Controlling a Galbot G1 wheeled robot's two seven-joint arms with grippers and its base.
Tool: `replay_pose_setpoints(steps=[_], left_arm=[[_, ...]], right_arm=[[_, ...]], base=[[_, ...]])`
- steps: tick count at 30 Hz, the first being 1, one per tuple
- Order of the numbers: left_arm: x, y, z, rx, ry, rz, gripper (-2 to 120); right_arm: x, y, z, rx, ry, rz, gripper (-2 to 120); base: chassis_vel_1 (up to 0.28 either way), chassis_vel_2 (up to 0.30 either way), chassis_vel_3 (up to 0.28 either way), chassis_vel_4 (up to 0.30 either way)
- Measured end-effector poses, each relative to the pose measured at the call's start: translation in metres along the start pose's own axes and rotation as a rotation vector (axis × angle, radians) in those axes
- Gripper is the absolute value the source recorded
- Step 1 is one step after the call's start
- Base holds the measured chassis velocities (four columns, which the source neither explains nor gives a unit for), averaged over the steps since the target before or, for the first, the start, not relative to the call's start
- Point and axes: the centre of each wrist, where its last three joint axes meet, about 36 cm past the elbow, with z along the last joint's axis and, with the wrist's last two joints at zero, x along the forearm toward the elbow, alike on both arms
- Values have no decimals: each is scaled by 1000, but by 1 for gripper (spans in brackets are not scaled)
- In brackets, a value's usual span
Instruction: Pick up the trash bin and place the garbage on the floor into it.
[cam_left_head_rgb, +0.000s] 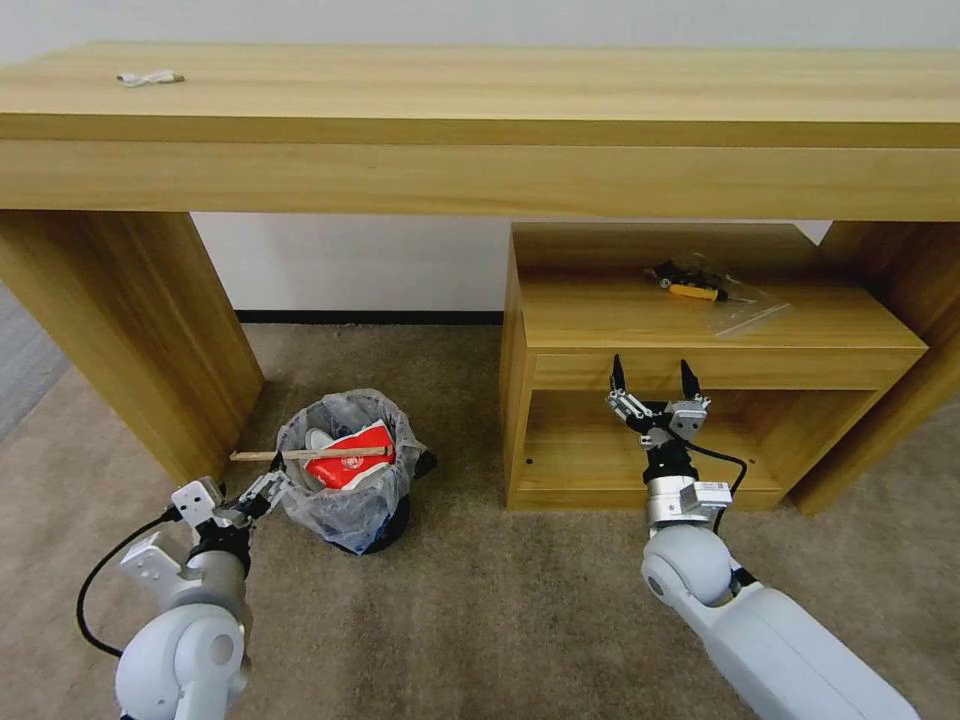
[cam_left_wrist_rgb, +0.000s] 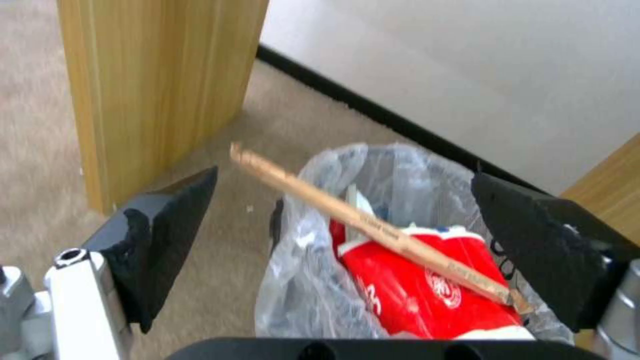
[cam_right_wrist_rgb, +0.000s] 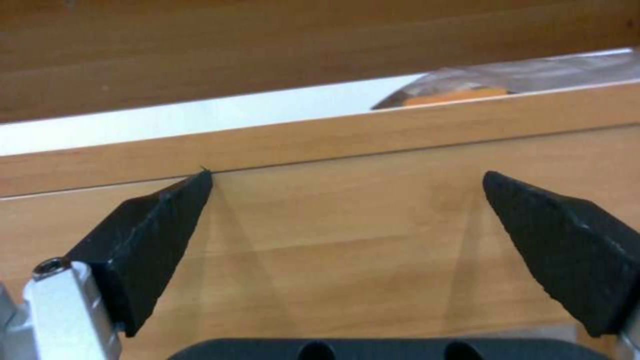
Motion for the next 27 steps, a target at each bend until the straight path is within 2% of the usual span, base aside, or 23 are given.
replay_pose_setpoints(steps=[7,10,14,23,27], left_arm=[[8,-1,-2,-28,-19,11,100],[11,-4,-1,-40,-25,17,100],[15,-6,0,-58,-30,21,100],[21,-12,0,-111,-46,18,100],[26,-11,-5,-163,-67,6,100]], right_arm=[[12,13,8,-37,24,66,100],[25,36,14,-79,39,114,100],[35,48,13,-94,41,137,100],[36,46,13,-51,6,153,100],[39,36,11,-5,-30,142,100]], base=[[0,0,0,0],[0,0,0,0],[0,0,0,0],[0,0,0,0],[0,0,0,0]])
